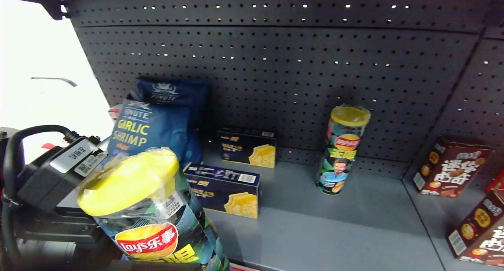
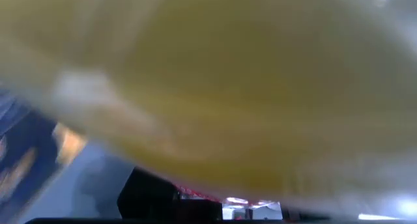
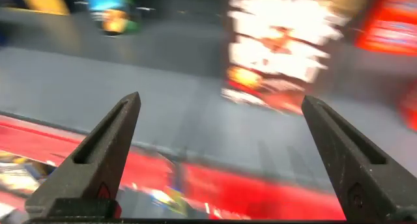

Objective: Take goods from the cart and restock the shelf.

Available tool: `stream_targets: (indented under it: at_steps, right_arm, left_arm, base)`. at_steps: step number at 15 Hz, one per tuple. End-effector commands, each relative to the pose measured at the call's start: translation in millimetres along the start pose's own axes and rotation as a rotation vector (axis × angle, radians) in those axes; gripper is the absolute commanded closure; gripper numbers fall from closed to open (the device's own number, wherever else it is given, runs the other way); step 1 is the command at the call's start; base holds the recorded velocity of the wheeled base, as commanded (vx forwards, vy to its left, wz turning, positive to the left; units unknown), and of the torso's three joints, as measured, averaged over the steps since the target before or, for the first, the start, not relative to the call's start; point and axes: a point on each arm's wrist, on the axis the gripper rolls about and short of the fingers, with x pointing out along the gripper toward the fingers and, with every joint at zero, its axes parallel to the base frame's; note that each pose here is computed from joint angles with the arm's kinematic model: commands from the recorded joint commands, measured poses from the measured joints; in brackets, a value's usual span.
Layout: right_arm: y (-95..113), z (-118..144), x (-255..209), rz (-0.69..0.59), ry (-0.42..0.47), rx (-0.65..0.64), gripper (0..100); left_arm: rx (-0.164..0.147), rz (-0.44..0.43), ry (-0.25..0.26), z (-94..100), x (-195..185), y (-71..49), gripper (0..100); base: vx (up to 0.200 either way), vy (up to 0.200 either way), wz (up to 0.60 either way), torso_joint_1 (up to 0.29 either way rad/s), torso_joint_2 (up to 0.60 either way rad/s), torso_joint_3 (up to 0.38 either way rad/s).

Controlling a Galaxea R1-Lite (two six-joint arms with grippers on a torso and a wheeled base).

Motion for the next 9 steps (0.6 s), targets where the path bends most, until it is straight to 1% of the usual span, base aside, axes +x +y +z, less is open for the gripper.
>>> stream_targets:
  at_steps: [1, 6, 8, 9]
  right_arm:
    - [0.0, 0.1, 0.0, -0.001, -0.001, 0.000, 0]
    - [0.0, -0.1, 0.0, 0.001, 0.000, 0.000, 0]
    - [0.0, -0.1, 0.0, 0.001, 0.000, 0.000, 0]
    - [0.0, -0.1, 0.0, 0.001, 0.000, 0.000, 0]
  left_arm:
    - [-0.002, 0.000, 0.002, -1.1, -0.2, -0.3, 100]
    - [-0.006, 0.004, 0.003, -1.8, -0.8, -0.3, 100]
    - [-0.010, 0.002, 0.005, -4.7, -1.4, -1.8, 100]
    - [-0.008, 0.003, 0.004, -4.5, -1.7, -2.1, 100]
  base:
    - [0.000, 0.000, 0.00, 0.000, 0.00, 0.000]
    - [0.000, 0.000, 0.00, 0.000, 0.00, 0.000]
    - [0.000, 0.000, -0.60, 0.000, 0.01, 0.005]
    - [0.000, 0.000, 0.00, 0.000, 0.00, 0.000]
